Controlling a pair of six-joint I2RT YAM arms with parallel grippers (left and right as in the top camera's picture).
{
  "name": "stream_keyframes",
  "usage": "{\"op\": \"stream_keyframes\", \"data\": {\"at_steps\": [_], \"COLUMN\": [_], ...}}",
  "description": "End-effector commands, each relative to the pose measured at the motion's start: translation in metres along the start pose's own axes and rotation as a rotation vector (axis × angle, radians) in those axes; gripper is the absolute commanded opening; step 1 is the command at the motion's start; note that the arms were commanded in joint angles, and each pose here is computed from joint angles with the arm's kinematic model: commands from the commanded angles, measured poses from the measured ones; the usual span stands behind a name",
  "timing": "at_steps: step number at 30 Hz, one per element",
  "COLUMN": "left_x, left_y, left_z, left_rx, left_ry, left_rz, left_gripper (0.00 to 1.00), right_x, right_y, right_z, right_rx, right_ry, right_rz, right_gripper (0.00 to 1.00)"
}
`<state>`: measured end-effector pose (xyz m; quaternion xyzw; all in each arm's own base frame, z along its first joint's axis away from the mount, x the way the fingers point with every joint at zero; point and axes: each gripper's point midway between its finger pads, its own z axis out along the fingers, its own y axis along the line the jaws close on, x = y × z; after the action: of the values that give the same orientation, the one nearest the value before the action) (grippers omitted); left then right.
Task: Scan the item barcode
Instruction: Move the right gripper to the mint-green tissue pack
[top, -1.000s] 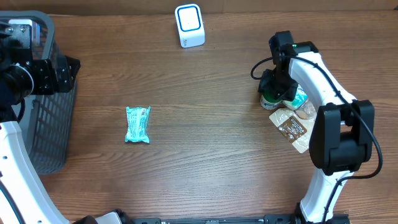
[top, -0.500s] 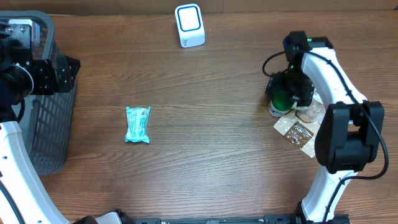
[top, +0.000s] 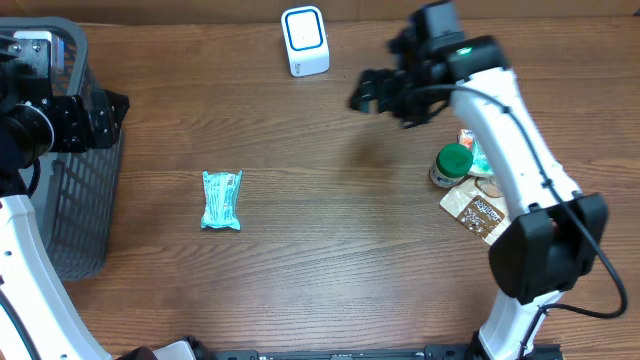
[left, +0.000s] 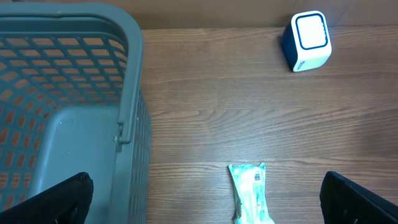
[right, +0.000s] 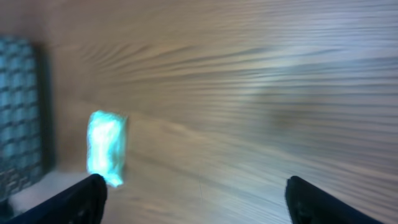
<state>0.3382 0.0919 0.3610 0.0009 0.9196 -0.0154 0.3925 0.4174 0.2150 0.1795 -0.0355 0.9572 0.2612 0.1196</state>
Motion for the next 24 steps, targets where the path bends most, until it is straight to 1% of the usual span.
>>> {"op": "stream_keyframes", "data": {"at_steps": [1, 6, 9, 15, 19, 24], "left_x": [0.000, 0.000, 0.000, 0.000, 0.000, 0.000], "left_y": [-0.004, -0.004, -0.004, -0.004, -0.004, -0.004], "left_z": [0.002, 0.002, 0.002, 0.002, 0.002, 0.002], "left_rx": [0.015, 0.015, 0.015, 0.015, 0.015, 0.015], "left_ry": [0.000, 0.000, 0.000, 0.000, 0.000, 0.000], "left_rz": [0.023, 0.023, 0.023, 0.023, 0.023, 0.023], "left_gripper": [1.00, 1.00, 0.99, 1.00, 1.00, 0.99], "right_x": [0.033, 0.069, 0.087, 0.110, 0.124, 0.146], "right_y": [0.045, 0.086, 0.103, 0.117, 0.134, 0.147], "right_z": [0.038, 0.091, 0.117, 0.156, 0.178, 0.210], "right_rx": [-0.099, -0.121, -0.110, -0.017, -0.022, -0.026], "right_ry": [0.113, 0.187, 0.214, 0.200, 0.191, 0.202], "right_rz": [-0.030, -0.069, -0.077, -0.045, -0.046, -0.034], "right_gripper": [0.91, 0.90, 0.84, 0.68, 0.61, 0.58]}}
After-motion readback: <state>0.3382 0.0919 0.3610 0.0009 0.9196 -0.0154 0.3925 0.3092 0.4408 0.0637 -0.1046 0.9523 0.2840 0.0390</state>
